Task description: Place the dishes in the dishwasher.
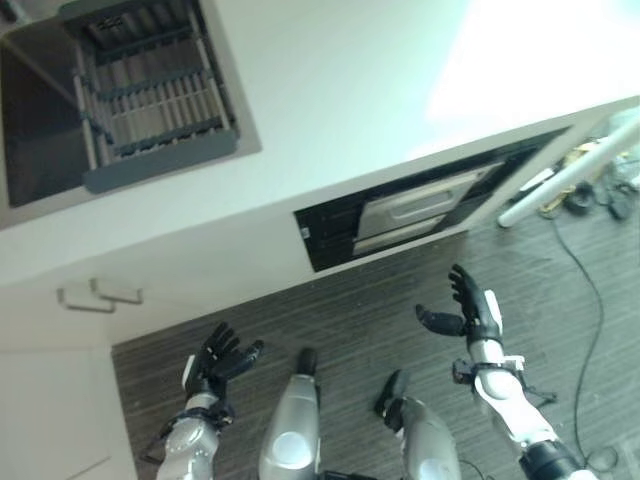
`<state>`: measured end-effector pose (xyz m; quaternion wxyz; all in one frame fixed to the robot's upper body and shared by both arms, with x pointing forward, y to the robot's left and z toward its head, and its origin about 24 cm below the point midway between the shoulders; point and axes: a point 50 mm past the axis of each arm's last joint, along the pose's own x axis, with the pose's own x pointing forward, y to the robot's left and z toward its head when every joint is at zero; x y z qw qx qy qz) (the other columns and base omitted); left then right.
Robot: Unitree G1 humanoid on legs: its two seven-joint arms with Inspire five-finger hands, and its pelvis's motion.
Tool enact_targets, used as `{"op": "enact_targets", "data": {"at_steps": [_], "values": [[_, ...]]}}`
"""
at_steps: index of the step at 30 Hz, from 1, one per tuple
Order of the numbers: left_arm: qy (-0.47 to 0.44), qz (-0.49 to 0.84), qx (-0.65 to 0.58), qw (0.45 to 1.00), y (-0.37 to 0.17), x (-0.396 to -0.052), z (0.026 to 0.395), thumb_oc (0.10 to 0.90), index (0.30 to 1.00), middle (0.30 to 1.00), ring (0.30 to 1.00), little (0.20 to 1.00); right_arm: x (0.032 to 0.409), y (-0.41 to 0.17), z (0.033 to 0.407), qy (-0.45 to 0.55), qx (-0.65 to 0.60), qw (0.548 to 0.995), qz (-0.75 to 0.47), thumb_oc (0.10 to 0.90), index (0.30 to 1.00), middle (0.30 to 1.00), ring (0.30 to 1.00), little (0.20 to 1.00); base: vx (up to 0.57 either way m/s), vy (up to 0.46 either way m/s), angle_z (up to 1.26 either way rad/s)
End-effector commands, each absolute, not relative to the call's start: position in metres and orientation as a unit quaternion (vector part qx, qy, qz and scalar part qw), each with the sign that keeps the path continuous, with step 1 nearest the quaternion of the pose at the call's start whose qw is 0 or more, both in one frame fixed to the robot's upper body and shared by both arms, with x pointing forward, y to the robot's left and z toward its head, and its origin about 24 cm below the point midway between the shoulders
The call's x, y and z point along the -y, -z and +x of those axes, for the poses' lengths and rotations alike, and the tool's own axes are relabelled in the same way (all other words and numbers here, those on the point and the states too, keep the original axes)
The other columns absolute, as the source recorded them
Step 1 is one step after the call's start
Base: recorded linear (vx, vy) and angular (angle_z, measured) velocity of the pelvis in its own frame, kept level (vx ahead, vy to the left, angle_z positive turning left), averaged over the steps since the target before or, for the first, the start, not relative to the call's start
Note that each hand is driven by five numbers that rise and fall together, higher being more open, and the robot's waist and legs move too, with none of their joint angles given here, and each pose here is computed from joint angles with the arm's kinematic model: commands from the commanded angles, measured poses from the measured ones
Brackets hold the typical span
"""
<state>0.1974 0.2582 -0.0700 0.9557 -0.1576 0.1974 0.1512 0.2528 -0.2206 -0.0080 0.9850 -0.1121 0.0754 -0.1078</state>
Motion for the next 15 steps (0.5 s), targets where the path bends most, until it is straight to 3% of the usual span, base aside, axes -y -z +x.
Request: {"op": "enact_targets", "data": {"at_steps": [1,8,15], "values": [[-0.142,-0.262,-0.224,0.928,0.084,-0.257,0.174,0.8,0.9,0.9,0.9,0.9,0.219,-0.006,0.266,0.087,-0.029,0.99,-0.105,0.8,0.9,0.9,0.9,0.9,0.04,-0.026,-0.17],[-0.081,-0.283,-0.4,0.868,0.131,-0.223,0.139,0.8,0.9,0.9,0.9,0.9,0.232,0.066,0.222,0.107,-0.22,0.967,-0.071,0.8,0.9,0.9,0.9,0.9,0.03,-0.028,-0.11],[-0.038,-0.239,-0.5,0.832,0.15,-0.211,0.116,0.8,0.9,0.9,0.9,0.9,0.238,0.111,0.179,0.084,-0.34,0.936,-0.036,0.8,0.9,0.9,0.9,0.9,0.0,-0.079,-0.03]]}}
